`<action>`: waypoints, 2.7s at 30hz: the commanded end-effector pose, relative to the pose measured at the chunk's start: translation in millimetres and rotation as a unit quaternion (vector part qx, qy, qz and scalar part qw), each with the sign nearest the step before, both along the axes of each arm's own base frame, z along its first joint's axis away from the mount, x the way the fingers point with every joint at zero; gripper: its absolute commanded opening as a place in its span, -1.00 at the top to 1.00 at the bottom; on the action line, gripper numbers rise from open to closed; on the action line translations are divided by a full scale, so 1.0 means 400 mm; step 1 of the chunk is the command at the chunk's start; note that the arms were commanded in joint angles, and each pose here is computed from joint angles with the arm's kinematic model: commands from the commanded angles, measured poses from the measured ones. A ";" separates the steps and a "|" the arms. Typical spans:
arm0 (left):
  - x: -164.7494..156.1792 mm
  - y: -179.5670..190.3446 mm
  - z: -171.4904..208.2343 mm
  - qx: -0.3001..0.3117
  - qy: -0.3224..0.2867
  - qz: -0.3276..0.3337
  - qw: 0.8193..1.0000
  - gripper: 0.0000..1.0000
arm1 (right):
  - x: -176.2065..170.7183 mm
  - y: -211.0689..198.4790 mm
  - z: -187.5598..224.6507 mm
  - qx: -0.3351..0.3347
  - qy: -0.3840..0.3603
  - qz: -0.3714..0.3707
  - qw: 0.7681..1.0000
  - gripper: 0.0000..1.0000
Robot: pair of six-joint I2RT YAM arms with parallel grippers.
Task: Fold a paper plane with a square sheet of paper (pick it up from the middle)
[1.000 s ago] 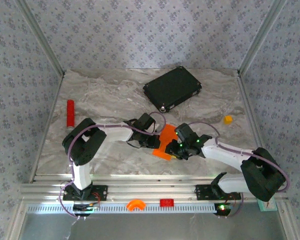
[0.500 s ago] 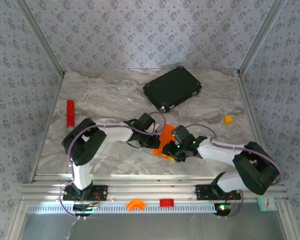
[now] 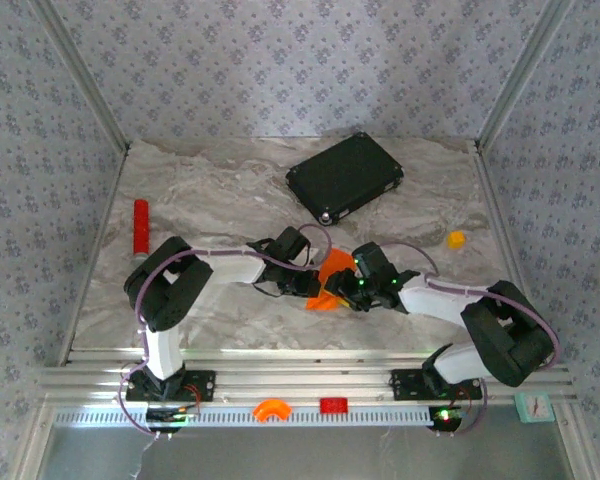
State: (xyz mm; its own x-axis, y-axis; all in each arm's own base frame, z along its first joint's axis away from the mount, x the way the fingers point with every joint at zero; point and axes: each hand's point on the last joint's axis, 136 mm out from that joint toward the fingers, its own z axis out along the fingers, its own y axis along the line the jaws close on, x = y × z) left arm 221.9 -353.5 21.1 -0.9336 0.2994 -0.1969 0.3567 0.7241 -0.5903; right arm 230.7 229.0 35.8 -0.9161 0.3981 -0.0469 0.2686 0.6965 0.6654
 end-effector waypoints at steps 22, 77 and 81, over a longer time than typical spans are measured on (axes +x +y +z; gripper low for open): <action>-0.019 0.010 0.060 -0.016 0.004 0.007 1.000 1.00 | 0.060 -0.049 -0.028 0.050 -0.046 -0.023 0.997 0.77; 0.089 0.529 0.243 0.006 -0.158 0.375 0.914 0.57 | 0.017 0.250 0.068 -0.251 -0.040 0.270 0.929 0.40; 0.096 0.507 0.239 -0.009 -0.149 0.367 0.918 0.56 | 0.024 0.242 0.117 -0.140 -0.085 0.251 0.954 0.05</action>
State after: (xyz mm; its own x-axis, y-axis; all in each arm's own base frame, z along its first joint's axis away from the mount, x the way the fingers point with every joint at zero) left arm 258.8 -145.9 117.7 -0.7801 -0.3832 -0.4946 -0.0763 0.8428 -0.5327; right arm 234.1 292.7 48.7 -0.9689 -0.1803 -0.1695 -0.2098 0.9617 0.1765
